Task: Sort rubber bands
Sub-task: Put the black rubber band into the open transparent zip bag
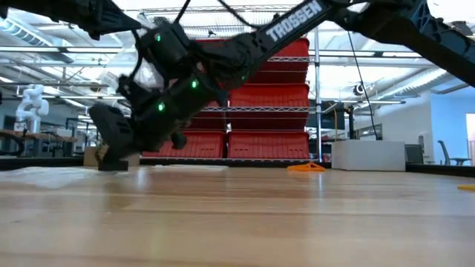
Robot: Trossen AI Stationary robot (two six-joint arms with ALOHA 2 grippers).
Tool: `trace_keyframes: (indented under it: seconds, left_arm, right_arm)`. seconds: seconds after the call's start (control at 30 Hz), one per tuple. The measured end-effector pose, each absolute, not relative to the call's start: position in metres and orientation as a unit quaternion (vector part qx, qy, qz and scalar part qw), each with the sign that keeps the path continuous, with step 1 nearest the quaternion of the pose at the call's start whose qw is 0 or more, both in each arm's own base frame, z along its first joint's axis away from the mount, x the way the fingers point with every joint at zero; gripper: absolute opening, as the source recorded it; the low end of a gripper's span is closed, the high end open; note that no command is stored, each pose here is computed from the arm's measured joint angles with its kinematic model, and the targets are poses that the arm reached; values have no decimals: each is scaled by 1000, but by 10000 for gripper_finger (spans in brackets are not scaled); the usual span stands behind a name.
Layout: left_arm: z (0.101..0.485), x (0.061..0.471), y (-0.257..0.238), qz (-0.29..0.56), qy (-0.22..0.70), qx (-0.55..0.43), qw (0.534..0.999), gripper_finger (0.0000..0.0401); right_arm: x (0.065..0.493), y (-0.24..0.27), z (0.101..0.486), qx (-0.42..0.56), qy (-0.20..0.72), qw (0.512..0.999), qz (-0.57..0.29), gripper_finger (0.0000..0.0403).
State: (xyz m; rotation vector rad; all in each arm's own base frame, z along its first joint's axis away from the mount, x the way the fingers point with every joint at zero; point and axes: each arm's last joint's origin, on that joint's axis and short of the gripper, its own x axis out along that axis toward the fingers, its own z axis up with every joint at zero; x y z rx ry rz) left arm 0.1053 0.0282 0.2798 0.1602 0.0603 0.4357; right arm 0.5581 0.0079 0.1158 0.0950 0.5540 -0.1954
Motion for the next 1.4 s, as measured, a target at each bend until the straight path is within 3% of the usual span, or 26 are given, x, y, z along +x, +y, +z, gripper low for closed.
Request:
trace_keyframes:
  seconds: [0.37, 0.6, 0.77, 1.03, 1.4]
  left_arm:
    - [279, 106, 27, 190, 32, 79, 978, 0]
    - [277, 111, 25, 144, 41, 79, 986, 0]
    - [275, 115, 26, 137, 50, 78, 986, 0]
    - [275, 118, 26, 135, 47, 78, 987, 0]
    - [276, 118, 26, 135, 42, 78, 987, 0]
  right_arm:
    - [539, 40, 198, -29, 264, 961, -75, 3]
    - [504, 49, 279, -141, 250, 937, -196, 2]
    - [484, 47, 316, -204, 237, 901, -300, 1]
    - [480, 33, 322, -231, 248, 873, -351, 1]
    - [483, 30, 316, -213, 249, 881, -341, 0]
